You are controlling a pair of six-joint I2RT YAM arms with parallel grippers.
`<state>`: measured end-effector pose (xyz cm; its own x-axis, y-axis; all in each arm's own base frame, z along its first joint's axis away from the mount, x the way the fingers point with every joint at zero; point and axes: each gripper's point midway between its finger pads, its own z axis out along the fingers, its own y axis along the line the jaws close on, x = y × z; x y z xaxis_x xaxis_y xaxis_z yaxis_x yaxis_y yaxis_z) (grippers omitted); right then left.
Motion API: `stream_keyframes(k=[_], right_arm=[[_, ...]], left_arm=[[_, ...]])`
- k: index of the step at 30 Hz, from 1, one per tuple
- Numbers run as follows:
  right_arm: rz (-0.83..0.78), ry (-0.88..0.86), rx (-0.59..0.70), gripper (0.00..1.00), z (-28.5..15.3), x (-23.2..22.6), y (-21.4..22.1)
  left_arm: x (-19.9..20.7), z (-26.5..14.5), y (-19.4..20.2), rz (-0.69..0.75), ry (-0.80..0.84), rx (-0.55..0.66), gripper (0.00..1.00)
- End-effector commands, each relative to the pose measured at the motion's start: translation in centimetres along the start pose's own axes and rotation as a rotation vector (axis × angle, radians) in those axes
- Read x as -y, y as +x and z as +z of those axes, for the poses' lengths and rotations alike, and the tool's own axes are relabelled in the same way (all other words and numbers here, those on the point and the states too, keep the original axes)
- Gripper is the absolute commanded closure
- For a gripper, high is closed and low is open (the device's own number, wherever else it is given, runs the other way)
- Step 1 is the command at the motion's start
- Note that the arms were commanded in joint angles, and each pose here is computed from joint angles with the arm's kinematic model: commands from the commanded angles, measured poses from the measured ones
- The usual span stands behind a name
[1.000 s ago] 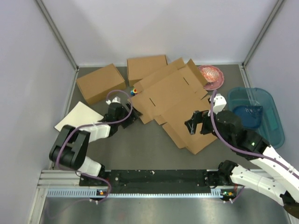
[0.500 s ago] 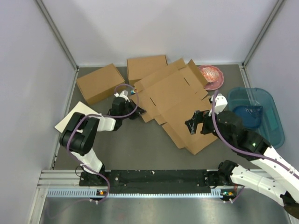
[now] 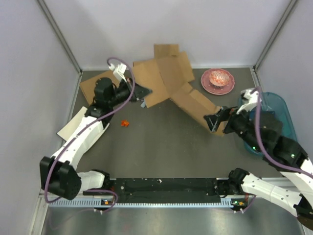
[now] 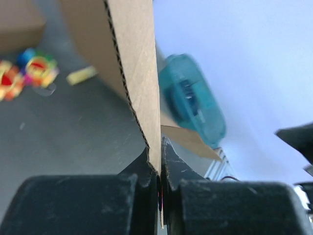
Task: Fold the paper box
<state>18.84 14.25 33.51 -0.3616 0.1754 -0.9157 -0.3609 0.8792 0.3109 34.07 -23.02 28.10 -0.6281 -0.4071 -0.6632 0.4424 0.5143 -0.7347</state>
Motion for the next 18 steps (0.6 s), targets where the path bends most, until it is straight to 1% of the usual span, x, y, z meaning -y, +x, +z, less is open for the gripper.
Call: stream_keyframes(k=[1, 2, 4, 5, 8, 14, 18], right_arm=[[0.005, -0.039, 0.111, 0.04, -3.3, -0.6, -4.8], [0.006, -0.049, 0.117, 0.04, -3.6, -0.8, -5.2], [0.013, -0.083, 0.13, 0.04, -4.6, -1.4, -6.1], [0.018, -0.094, 0.135, 0.04, -4.9, -1.5, -6.4], [0.042, -0.121, 0.144, 0.04, -5.7, -1.9, -6.8], [0.073, -0.154, 0.135, 0.05, -6.2, -2.1, -6.2], [0.079, -0.165, 0.135, 0.05, -6.4, -2.3, -6.2]], left_arm=[[10.2, -4.2, -2.7, 0.128, 0.256, -0.053, 1.0], [11.3, -4.8, -2.8, 0.101, 0.286, -0.059, 1.0], [14.3, -6.7, -3.0, 0.12, 0.382, -0.056, 1.0], [15.6, -7.8, -3.1, 0.107, 0.415, -0.056, 1.0], [17.9, -10.0, -2.5, 0.108, 0.485, -0.078, 1.0], [20.2, -12.8, -1.1, 0.118, 0.571, -0.117, 1.0], [22.1, -13.1, -0.4, 0.114, 0.63, -0.147, 1.0]])
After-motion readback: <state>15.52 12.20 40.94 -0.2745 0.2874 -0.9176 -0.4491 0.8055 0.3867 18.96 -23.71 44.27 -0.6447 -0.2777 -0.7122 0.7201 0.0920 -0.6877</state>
